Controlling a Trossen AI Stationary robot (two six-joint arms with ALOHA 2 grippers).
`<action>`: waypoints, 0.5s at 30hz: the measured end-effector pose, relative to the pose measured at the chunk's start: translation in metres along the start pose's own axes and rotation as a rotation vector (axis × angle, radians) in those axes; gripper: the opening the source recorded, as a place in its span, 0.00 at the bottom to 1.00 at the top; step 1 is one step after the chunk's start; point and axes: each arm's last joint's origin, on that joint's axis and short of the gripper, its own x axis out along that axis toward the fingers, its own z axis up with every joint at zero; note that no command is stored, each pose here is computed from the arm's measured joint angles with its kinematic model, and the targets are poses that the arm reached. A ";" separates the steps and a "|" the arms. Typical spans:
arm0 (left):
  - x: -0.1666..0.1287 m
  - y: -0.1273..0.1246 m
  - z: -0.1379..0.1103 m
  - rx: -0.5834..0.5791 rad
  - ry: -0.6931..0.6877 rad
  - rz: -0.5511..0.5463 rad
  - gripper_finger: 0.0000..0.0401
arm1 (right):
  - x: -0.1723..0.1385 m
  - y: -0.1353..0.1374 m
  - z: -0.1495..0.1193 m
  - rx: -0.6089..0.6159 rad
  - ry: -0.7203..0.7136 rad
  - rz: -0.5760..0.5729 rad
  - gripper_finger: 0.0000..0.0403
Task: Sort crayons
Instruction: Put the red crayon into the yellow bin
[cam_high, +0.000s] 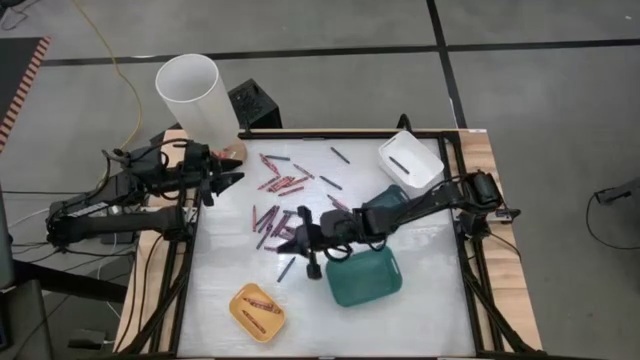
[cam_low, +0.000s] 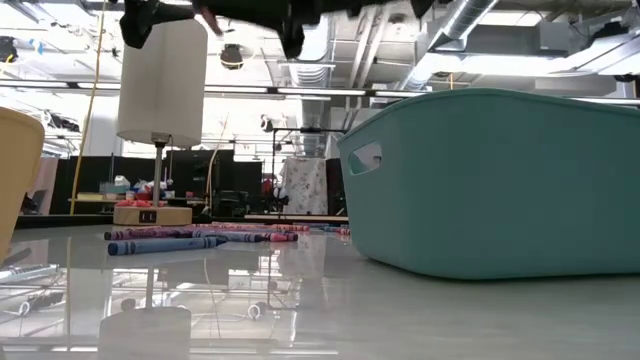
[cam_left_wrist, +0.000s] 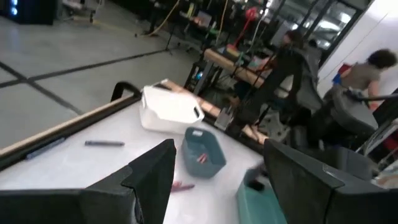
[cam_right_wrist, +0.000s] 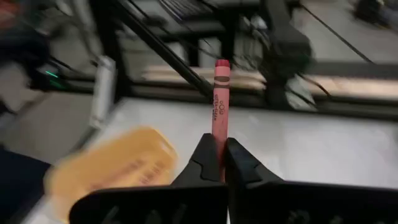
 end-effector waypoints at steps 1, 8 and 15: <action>0.000 -0.001 0.001 0.000 -0.015 -0.007 0.58 | 0.003 0.003 -0.001 0.002 -0.023 0.020 0.00; -0.001 -0.004 0.009 -0.028 -0.089 -0.051 0.58 | 0.027 0.020 -0.020 0.028 -0.115 0.237 0.00; -0.004 -0.007 0.014 -0.030 -0.138 -0.074 0.58 | 0.068 0.025 -0.040 0.092 -0.086 0.386 0.00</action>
